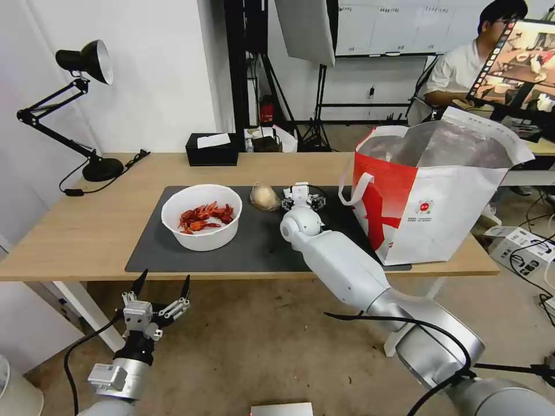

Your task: Pick up the trash from the table and place it into the takeout bag.

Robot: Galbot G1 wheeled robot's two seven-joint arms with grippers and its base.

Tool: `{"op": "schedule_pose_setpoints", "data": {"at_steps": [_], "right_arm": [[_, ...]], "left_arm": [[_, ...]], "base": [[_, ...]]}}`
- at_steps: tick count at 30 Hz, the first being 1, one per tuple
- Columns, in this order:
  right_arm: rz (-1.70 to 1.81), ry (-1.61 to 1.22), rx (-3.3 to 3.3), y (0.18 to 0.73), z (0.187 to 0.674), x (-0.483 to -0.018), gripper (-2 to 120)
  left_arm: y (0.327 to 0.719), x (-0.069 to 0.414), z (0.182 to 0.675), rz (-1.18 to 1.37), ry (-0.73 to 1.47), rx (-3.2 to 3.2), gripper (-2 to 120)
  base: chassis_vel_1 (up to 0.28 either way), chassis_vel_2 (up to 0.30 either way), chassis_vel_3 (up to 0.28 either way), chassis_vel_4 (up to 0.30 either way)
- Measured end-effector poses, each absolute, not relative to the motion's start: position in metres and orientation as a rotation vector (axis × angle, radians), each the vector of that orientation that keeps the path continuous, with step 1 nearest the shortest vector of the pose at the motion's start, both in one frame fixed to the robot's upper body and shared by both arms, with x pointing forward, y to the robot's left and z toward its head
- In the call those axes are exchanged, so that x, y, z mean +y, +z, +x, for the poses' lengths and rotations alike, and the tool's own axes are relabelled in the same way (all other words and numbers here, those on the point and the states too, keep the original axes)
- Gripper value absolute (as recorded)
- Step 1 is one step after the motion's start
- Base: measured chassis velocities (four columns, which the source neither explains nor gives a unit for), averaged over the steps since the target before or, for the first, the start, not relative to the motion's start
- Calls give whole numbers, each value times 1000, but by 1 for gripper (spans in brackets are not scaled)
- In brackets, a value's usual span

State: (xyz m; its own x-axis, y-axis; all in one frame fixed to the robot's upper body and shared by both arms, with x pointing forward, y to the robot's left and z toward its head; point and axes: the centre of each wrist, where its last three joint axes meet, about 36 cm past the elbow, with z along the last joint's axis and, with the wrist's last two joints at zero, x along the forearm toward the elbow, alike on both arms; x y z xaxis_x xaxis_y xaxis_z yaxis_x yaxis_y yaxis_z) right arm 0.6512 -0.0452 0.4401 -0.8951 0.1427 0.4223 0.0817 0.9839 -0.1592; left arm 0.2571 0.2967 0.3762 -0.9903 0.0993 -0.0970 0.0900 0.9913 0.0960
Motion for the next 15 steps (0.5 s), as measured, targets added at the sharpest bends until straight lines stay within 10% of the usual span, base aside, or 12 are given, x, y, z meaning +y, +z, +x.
{"op": "schedule_pose_setpoints", "data": {"at_steps": [15], "right_arm": [[-142,152,-2673,440,640,-47,89]], "left_arm": [[374,294,254,179,161,3039,100]], "base": [[0,0,0,0]]}}
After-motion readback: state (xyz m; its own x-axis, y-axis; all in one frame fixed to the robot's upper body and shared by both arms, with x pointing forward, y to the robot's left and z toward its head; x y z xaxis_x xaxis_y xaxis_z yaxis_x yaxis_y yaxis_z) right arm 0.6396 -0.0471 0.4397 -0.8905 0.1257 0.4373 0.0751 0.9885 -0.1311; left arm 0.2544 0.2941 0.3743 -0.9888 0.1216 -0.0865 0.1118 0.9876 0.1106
